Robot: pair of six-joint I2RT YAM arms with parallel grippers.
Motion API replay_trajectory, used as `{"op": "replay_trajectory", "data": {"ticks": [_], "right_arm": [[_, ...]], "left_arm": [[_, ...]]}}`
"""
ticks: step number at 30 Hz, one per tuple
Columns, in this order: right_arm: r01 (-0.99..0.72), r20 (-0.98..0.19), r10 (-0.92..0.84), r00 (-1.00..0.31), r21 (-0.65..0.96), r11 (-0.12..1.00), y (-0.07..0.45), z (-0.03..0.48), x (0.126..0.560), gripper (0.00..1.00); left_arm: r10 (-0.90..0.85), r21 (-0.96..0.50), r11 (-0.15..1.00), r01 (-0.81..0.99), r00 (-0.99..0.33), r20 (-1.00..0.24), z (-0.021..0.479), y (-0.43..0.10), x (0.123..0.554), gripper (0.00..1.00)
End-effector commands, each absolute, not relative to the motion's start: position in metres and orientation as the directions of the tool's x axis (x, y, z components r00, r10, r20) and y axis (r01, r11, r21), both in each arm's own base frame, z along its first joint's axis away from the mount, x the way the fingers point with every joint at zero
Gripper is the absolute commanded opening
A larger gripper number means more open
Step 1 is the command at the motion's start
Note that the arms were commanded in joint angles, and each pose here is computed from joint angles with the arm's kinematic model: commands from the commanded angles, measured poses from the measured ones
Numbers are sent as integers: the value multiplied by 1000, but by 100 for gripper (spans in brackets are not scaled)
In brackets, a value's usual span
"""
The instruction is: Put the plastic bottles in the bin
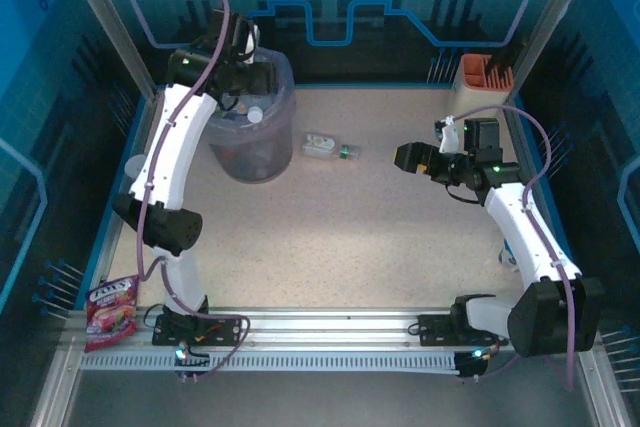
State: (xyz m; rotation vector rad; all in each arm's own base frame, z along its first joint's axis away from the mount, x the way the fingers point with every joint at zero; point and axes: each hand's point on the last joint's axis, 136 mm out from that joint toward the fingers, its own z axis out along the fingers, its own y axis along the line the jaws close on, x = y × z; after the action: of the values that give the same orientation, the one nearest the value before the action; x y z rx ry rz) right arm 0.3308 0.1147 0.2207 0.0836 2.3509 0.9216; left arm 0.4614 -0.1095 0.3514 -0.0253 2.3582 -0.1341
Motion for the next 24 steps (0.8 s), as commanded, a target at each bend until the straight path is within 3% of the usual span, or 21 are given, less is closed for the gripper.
{"op": "replay_trajectory", "data": {"ticks": [1, 10, 16, 24], "right_arm": [[-152, -515, 271, -813, 637, 756, 112, 221, 328, 96], [-168, -512, 242, -824, 629, 759, 130, 217, 330, 96], [-138, -491, 267, -829, 643, 754, 155, 211, 345, 96], [123, -320, 532, -784, 760, 639, 196, 186, 383, 100]], "left_arm": [[-53, -63, 998, -13, -718, -694, 337, -98, 478, 54], [-77, -23, 996, -83, -747, -661, 304, -82, 488, 42], [-91, -72, 996, -56, -722, -686, 316, -89, 488, 41], [-95, -145, 989, 31, -616, -782, 390, -99, 467, 78]]}}
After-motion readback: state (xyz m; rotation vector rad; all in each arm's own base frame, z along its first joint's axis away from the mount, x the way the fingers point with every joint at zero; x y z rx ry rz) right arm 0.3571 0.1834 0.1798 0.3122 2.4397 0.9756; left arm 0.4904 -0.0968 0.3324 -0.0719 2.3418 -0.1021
